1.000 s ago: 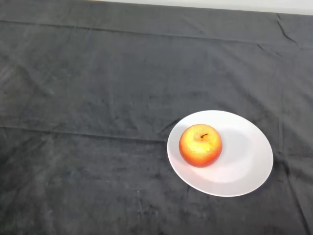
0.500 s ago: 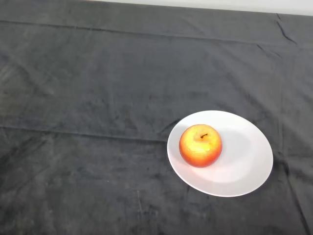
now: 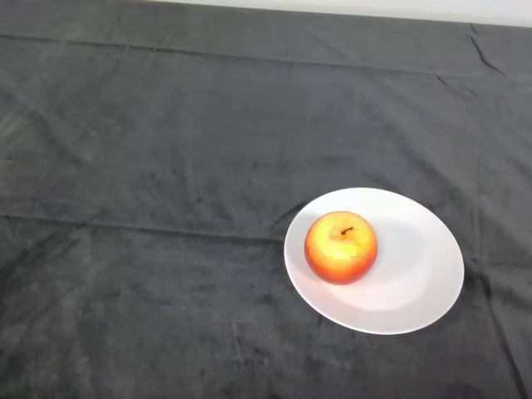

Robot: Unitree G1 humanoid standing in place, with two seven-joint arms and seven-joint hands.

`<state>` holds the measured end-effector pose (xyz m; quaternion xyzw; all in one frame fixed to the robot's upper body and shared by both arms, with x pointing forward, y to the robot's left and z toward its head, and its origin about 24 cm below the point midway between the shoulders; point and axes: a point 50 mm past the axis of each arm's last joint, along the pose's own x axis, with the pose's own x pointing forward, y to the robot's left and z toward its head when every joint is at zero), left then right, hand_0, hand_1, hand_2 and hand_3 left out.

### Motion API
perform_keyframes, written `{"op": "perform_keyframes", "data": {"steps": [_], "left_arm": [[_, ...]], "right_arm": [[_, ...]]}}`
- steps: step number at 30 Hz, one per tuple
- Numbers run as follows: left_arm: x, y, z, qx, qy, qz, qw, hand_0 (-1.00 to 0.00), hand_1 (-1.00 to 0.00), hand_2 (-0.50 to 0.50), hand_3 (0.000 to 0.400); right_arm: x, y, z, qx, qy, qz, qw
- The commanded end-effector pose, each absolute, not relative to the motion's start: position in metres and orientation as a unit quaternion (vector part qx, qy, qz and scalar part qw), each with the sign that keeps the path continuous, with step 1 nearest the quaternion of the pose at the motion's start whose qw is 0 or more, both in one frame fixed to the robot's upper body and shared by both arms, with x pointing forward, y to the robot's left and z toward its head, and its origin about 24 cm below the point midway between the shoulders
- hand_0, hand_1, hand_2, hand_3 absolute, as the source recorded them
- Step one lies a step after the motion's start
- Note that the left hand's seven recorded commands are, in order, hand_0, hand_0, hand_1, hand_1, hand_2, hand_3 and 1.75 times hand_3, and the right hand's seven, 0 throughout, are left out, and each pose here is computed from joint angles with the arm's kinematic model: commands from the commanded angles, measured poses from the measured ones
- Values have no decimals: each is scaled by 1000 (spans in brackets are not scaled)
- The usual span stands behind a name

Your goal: Move the apple to the plate

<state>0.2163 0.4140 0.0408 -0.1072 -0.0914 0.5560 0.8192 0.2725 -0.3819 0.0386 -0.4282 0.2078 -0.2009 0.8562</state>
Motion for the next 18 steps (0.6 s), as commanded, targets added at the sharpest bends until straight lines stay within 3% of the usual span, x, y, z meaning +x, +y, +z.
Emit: {"op": "perform_keyframes", "data": {"steps": [1, 18], "left_arm": [[215, 411, 36, -119, -87, 554, 820, 0, 0, 0, 0], [216, 411, 36, -130, -92, 547, 822, 0, 0, 0, 0]], "right_arm": [[236, -386, -3, -442, 301, -174, 827], [236, -386, -3, -442, 301, -174, 827]]}}
